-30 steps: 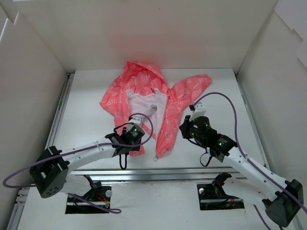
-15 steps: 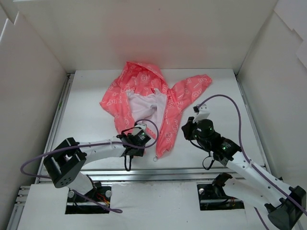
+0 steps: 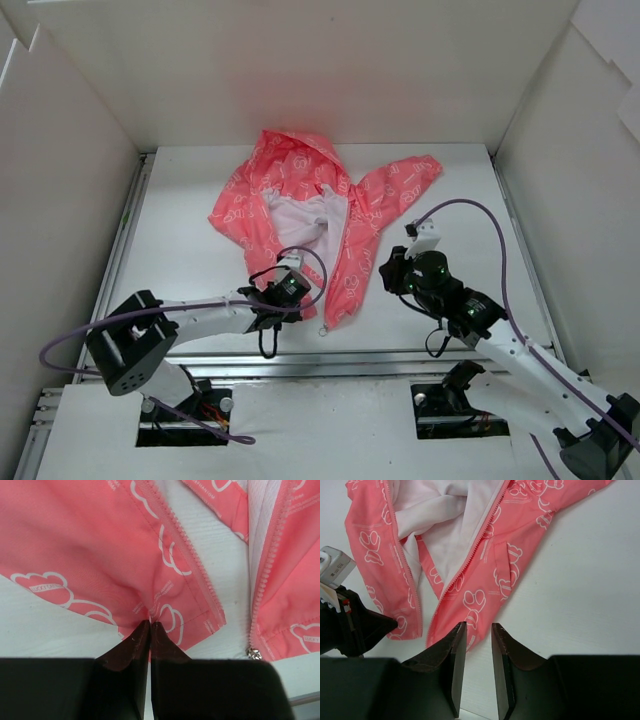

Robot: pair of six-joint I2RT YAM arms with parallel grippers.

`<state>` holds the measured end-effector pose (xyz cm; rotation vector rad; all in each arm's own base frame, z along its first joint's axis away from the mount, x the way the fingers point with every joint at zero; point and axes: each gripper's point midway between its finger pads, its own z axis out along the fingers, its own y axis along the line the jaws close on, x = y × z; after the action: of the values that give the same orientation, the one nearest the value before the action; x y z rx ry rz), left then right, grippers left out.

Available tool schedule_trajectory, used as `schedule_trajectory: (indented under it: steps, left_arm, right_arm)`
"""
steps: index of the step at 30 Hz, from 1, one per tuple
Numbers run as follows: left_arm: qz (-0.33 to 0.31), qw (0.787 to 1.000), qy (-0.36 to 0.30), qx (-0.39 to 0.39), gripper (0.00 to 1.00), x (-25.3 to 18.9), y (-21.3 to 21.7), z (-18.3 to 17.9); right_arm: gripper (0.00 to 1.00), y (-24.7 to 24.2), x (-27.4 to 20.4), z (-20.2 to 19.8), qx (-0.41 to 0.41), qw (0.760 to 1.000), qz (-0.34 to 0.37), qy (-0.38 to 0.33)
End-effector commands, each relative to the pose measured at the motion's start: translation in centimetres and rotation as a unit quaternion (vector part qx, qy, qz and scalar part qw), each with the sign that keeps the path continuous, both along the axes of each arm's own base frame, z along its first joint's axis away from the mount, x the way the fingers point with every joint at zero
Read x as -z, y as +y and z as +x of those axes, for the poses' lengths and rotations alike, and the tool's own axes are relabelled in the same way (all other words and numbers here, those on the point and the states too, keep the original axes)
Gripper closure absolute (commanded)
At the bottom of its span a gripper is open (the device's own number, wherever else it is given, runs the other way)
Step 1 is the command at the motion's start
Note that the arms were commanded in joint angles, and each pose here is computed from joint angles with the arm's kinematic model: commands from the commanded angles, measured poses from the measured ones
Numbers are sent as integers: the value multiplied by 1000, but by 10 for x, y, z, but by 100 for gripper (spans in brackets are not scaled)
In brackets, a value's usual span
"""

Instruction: Zip up the jacket

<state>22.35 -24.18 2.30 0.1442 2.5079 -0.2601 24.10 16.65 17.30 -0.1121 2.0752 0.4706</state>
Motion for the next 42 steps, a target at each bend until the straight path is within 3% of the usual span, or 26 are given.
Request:
schedule_trajectory:
  steps: [1, 2, 4, 5, 9, 12, 16, 19, 21, 33, 39, 42]
  left_arm:
    - [-16, 999, 18, -28, 100, 4, 17, -8]
    - [-33, 999, 11, -33, 100, -4, 15, -4]
    - [-74, 996, -21, -43, 100, -32, 16, 3]
    - [-99, 993, -42, -55, 100, -46, 16, 12]
    - [-215, 965, -126, -78, 100, -104, 17, 22]
    - [-266, 944, -166, -103, 100, -129, 26, 28]
    - [-324, 914, -213, -118, 100, -147, 34, 32]
    - [-319, 917, -214, -108, 100, -147, 35, 30]
    - [-319, 919, -209, -105, 100, -142, 34, 28]
    - [-347, 909, -218, -74, 100, -157, 26, 24]
    - [-352, 909, -218, -61, 100, -158, 24, 21]
    - [-354, 907, -222, -59, 100, -160, 25, 20]
  right_arm:
    - [75, 14, -30, 10, -16, 999, 19, -35]
    - [72, 23, -31, 8, -37, 999, 29, -27]
    - [78, 39, -23, 7, -61, 997, 43, -2]
    - [100, 52, -30, 9, -81, 995, 63, -9]
    - [100, 104, -37, -2, -163, 975, 143, 42]
    - [100, 134, -44, -3, -187, 958, 206, 61]
    - [56, 167, -46, -1, -204, 935, 270, 107]
    - [43, 188, -52, -7, -232, 909, 321, 133]
    - [42, 196, -48, -6, -237, 901, 334, 146]
    - [50, 197, -28, 7, -201, 916, 309, 157]
    - [71, 203, -26, 10, -203, 913, 316, 159]
    - [72, 205, -19, 10, -205, 913, 311, 166]
